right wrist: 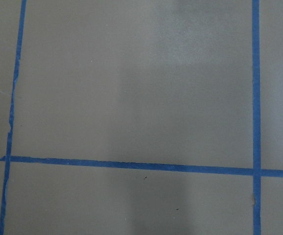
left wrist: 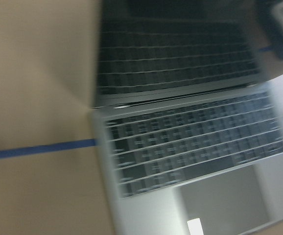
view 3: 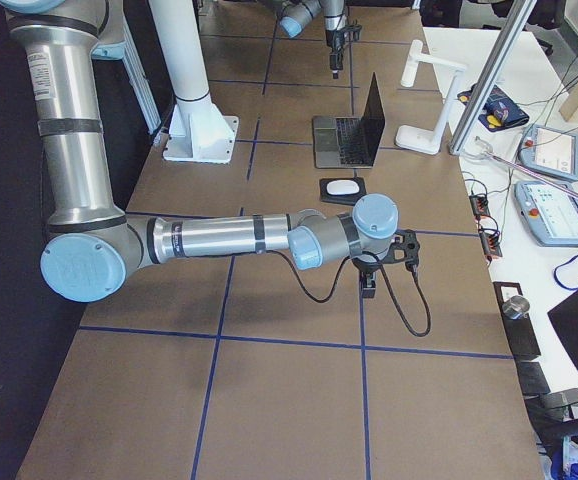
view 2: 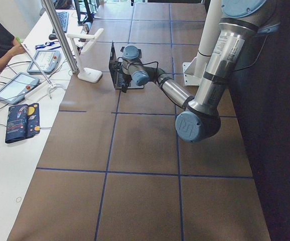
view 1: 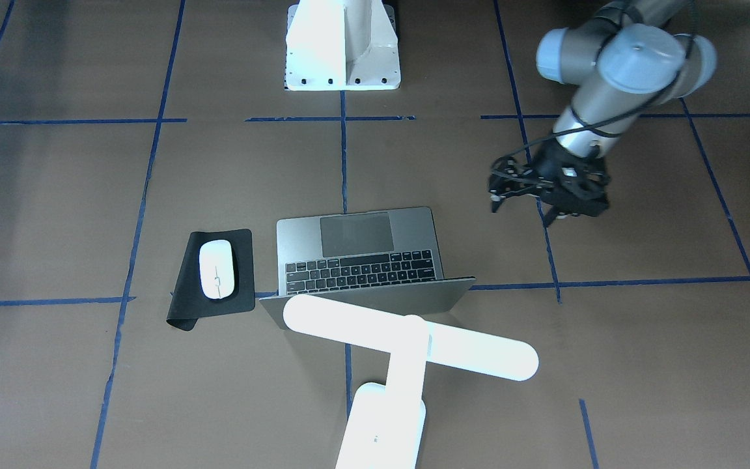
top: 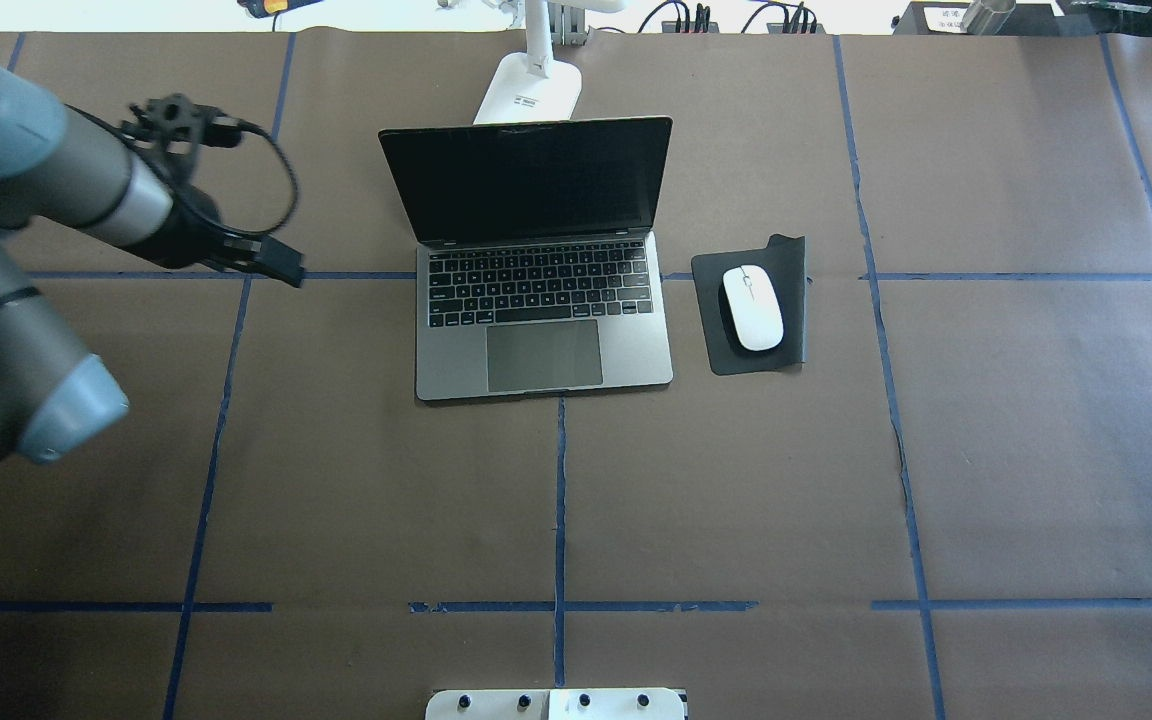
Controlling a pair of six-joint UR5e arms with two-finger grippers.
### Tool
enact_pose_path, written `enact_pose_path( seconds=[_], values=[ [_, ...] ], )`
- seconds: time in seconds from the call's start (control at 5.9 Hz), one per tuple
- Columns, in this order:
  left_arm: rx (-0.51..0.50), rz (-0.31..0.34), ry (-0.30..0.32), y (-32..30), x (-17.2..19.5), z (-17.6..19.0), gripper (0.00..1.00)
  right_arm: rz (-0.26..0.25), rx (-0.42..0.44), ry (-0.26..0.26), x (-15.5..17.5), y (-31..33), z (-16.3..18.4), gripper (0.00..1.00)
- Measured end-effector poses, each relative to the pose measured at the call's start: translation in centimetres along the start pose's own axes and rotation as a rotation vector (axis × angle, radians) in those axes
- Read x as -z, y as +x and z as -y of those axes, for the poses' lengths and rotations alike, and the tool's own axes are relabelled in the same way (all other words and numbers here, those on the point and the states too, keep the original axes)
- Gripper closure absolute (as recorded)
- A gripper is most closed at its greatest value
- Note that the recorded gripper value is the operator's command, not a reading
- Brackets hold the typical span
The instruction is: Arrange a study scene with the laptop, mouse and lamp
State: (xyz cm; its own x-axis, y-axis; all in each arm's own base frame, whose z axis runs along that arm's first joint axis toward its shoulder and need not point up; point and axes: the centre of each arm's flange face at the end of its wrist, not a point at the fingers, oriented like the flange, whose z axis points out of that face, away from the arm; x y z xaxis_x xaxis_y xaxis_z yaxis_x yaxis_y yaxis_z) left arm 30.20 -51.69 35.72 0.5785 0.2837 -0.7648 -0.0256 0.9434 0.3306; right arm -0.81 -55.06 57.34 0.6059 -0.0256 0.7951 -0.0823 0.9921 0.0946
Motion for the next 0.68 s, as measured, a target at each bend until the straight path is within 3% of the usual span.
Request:
enact_pose_path(
  seconds=[0.34,0.68],
  values=[
    [-0.104,0.023,-0.036,-13.2,5.0,-1.9,0.0,-0.014,-0.008,-0.009,-0.6,0.6,-0.7,0.0],
    [-0.167,0.109,-0.108,-24.9,10.9,-4.1,0.0,-0.018,-0.017,-0.018,-1.0,1.1,-1.1,0.0]
  ],
)
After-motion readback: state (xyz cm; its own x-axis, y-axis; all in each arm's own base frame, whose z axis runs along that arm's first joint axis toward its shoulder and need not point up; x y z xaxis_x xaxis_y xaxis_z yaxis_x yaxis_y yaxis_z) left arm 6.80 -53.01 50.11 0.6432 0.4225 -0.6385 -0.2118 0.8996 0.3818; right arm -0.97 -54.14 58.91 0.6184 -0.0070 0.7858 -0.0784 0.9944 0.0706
